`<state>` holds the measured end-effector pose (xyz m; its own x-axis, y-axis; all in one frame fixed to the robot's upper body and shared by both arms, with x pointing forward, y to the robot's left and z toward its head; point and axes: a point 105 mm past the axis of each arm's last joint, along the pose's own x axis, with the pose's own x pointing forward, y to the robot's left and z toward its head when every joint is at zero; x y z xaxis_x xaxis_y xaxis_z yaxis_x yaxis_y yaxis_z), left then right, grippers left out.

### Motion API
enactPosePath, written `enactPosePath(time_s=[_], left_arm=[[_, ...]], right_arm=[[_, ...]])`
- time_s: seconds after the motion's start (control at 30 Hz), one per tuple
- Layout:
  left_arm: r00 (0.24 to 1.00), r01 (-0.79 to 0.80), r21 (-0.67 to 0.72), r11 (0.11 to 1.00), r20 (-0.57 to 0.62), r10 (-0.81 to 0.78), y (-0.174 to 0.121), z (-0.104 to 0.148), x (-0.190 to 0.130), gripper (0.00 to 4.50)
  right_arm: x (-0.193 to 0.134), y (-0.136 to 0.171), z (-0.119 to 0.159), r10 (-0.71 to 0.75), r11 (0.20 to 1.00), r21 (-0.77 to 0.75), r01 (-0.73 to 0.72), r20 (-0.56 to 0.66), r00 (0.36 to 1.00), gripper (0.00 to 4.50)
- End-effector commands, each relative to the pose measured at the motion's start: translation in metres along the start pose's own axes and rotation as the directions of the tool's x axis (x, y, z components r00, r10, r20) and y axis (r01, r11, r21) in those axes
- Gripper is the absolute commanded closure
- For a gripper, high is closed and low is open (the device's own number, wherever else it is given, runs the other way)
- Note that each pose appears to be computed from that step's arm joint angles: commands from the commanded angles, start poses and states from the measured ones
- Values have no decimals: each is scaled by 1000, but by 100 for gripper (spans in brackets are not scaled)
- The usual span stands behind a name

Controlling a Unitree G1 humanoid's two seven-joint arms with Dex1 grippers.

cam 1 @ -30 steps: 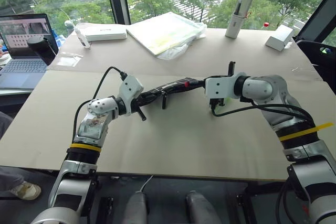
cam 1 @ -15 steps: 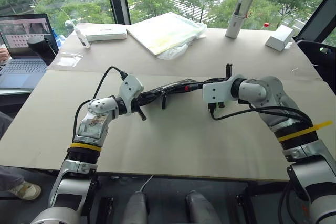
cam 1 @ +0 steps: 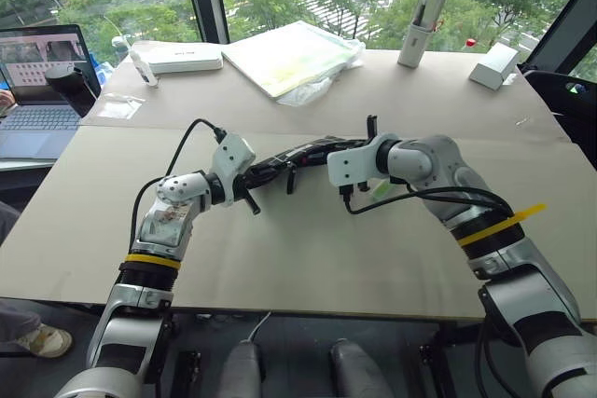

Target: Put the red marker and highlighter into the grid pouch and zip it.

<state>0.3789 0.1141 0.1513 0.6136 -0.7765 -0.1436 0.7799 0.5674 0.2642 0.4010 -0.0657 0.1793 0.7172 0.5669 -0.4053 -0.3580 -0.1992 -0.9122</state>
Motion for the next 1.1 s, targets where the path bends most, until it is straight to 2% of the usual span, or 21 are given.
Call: enactPosePath(time_s=[0.03,0.2,0.37,0.43,0.47,0.6,0.77,0.87,0.97,1.1], left_arm=[[998,1,40,999,58,-3,2,21,1,450],[998,-2,39,999,59,0,2,20,1,450],[998,-7,36,999,60,5,2,19,0,450],[998,-10,35,999,60,8,2,19,0,450],[998,-11,35,999,60,9,2,19,0,450],[998,-13,29,999,61,11,2,17,0,450],[998,-12,24,1000,64,11,0,17,1,450],[998,-13,20,1000,64,12,0,16,2,450],[998,-14,17,1000,64,13,-1,15,2,450],[998,-17,14,1000,67,16,-1,14,2,450]], right_arm=[[6,-16,12,-52,998,-34,53,26,998,408],[18,-19,34,-70,998,8,69,101,992,408],[23,-16,45,-71,996,65,62,152,986,408],[20,-13,45,-60,989,144,34,179,982,308],[18,-14,45,-61,986,166,29,191,980,288],[5,-26,29,-111,966,252,62,187,976,148],[-32,-32,5,-112,944,329,26,245,963,148],[-61,-29,-2,-74,949,313,-36,333,940,148],[-80,-15,-13,14,922,353,-158,378,926,148],[-93,9,-49,164,912,320,-256,288,943,148]])
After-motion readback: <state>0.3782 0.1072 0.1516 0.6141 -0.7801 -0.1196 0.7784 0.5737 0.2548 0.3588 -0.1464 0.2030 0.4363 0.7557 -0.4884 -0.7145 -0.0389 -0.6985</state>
